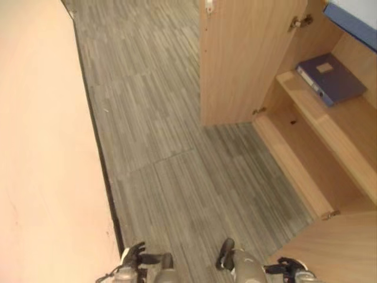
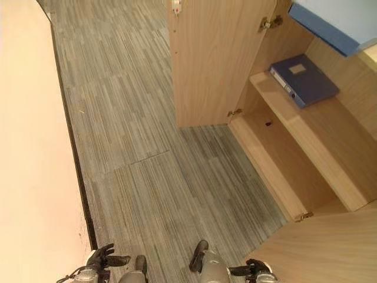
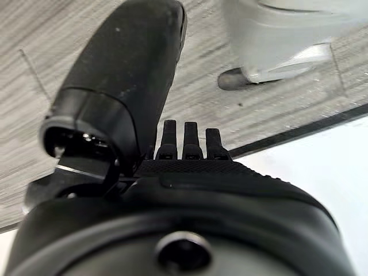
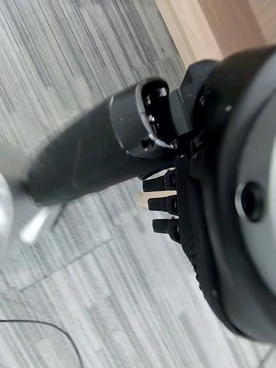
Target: Put the empty folder in the office cabinet
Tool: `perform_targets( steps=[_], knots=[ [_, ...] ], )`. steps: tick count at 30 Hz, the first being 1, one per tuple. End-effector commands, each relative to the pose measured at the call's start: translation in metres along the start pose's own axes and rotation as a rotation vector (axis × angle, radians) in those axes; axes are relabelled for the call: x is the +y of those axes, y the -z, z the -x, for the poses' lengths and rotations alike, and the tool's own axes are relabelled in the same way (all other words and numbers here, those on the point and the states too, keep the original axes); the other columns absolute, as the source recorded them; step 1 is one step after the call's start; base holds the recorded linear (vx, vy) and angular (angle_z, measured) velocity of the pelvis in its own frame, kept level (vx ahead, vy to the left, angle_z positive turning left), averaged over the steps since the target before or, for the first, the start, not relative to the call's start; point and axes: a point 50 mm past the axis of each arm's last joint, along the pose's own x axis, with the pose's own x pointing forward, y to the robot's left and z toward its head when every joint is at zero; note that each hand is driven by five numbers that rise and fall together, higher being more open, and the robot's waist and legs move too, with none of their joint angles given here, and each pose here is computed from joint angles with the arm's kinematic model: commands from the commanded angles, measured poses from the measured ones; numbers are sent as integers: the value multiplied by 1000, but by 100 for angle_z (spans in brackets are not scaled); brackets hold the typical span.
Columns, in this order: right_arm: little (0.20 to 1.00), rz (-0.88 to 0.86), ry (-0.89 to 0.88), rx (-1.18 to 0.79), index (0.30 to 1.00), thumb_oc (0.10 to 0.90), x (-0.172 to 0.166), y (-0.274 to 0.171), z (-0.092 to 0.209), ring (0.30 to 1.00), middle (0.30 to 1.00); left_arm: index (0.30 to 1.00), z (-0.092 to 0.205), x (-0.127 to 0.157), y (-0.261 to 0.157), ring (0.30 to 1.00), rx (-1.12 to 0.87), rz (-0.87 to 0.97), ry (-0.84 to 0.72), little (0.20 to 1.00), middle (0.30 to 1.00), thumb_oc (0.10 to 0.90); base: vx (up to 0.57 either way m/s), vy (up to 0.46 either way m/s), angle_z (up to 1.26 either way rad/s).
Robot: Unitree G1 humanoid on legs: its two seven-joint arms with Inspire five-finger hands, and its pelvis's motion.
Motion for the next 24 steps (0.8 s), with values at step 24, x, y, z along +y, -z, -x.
perform_targets(
  steps=[24],
  knots=[
    [900, 120, 21, 144, 900, 800, -17, 46, 5, 900, 900, 900, 22, 33, 87, 900, 303, -11, -88, 900, 900, 800, 298, 219, -80]
  ],
)
